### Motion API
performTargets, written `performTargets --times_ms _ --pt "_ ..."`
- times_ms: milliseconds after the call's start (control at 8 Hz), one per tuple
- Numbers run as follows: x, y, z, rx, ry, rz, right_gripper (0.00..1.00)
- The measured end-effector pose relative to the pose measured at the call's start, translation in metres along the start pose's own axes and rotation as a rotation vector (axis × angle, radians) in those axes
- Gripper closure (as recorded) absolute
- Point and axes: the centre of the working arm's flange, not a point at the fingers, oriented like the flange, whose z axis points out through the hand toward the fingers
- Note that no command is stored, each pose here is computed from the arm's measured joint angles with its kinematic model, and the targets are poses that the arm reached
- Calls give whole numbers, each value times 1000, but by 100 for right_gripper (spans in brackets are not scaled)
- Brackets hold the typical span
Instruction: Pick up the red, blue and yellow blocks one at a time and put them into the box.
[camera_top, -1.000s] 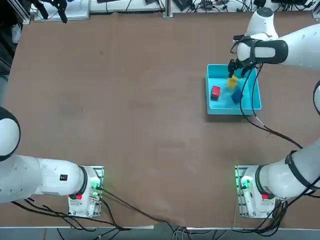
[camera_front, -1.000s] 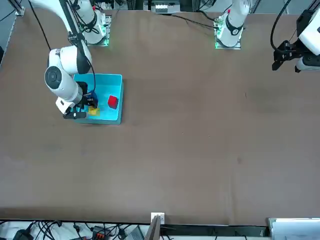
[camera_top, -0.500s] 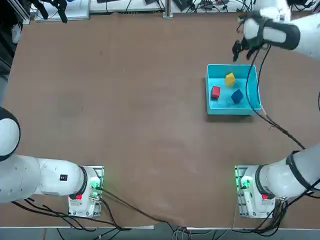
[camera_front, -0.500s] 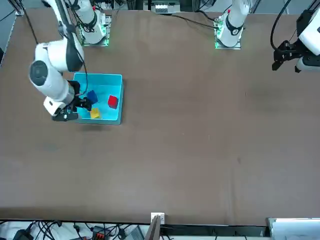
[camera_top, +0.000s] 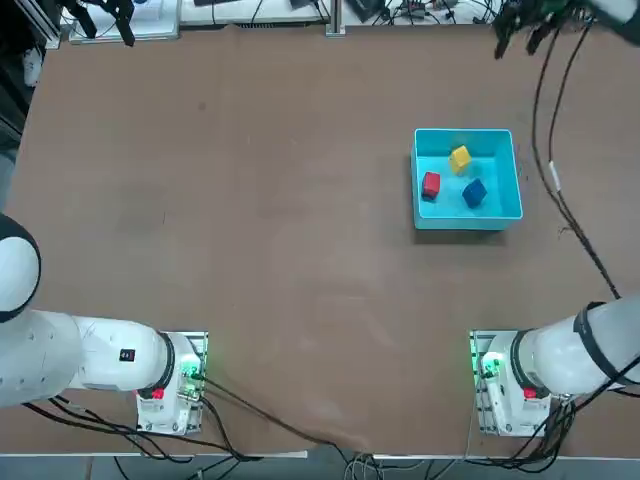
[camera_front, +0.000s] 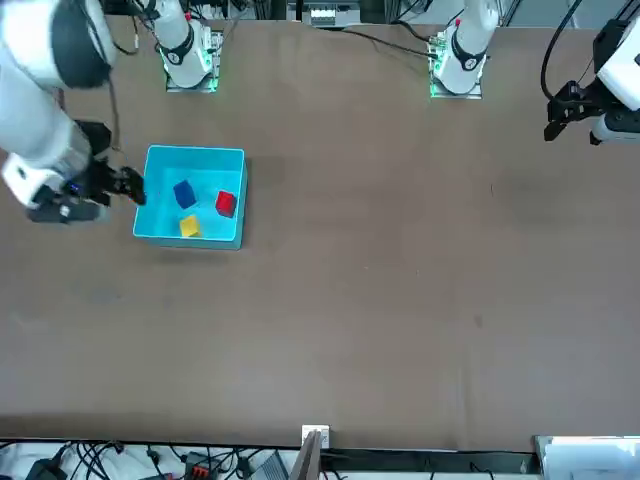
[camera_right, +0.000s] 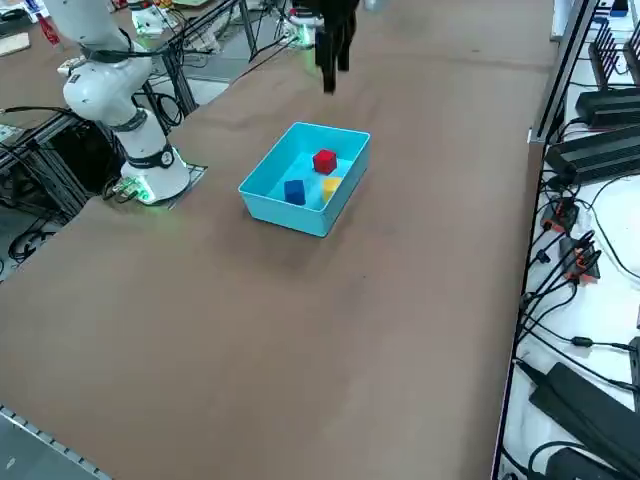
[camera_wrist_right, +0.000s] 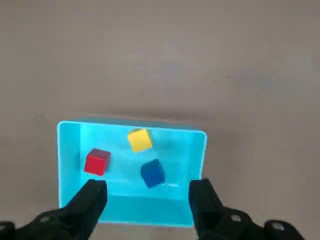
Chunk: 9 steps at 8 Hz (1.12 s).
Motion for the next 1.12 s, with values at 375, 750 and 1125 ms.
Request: performTargets --times_ms 375,750,1125 --pt "-5 15 -43 1 16 24 0" --pt "-5 66 -45 6 19 43 0" --pt "-16 83 -50 11 35 46 0"
